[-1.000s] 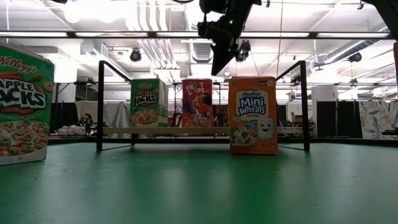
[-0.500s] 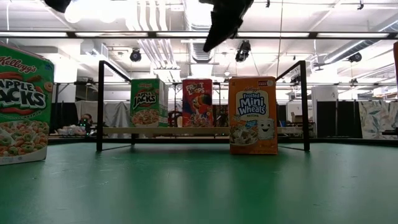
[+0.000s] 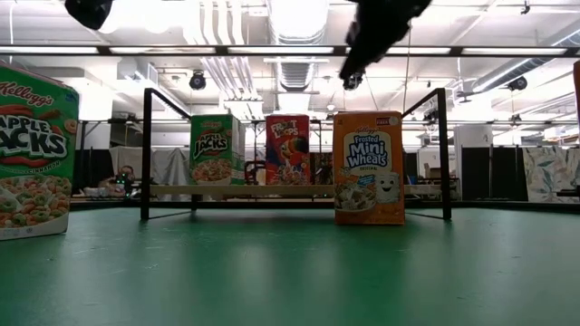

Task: Stack cereal on shelf
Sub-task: Put the top orange cereal box on the shelf

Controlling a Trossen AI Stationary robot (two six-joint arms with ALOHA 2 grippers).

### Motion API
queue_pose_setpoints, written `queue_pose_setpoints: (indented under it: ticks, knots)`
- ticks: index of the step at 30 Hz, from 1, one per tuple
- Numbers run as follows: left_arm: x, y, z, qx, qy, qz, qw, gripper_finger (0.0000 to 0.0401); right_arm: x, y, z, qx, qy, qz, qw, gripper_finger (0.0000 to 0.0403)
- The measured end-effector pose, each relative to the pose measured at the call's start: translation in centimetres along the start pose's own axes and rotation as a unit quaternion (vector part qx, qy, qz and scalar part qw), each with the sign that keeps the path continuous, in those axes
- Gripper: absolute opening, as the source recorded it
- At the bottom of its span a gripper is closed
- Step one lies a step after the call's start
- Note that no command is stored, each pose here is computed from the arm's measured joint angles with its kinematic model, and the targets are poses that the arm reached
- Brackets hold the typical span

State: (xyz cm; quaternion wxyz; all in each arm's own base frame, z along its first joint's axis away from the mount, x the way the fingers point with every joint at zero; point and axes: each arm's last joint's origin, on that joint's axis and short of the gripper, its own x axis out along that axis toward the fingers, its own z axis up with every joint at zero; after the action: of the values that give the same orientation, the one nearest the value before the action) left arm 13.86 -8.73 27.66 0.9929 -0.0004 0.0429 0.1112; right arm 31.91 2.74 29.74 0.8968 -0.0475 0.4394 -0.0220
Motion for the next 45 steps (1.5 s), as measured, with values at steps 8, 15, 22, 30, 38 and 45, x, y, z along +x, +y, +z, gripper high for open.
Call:
queue_pose_setpoints:
  ticks: [8, 15, 22, 30, 38, 45]
  knots:
    - [0.3, -0.5, 0.5, 0.006, -0.002, 0.001, 1.000, 0.0039, -0.9, 0.6, -2.1, 0.044, 0.007, 0.016, 0.999, 0.0032]
    - [0.7, -1.0, 0.8, 0.012, 0.002, 0.001, 1.000, 0.0039, -0.1, 1.3, -2.4, 0.036, 0.019, 0.021, 0.999, 0.0144]
    - [1.0, -1.5, 1.2, 0.042, 0.005, 0.002, 0.999, 0.0039, 1.5, 1.9, -2.6, 0.045, 0.042, 0.016, 0.998, 0.0271]
    - [1.2, -1.7, 1.4, 0.060, 0.007, 0.002, 0.998, 0.0039, 3.1, 2.0, -3.0, 0.059, 0.067, -0.014, 0.996, 0.0313]
    - [1.2, -1.7, 1.6, 0.068, 0.006, 0.002, 0.998, 0.0039, 4.8, 2.3, -3.4, 0.055, 0.092, -0.017, 0.994, 0.0272]
    - [1.2, -1.7, 1.5, 0.069, 0.007, 0.002, 0.998, 0.0039, 4.6, 2.3, -3.4, 0.061, 0.089, -0.017, 0.994, 0.0216]
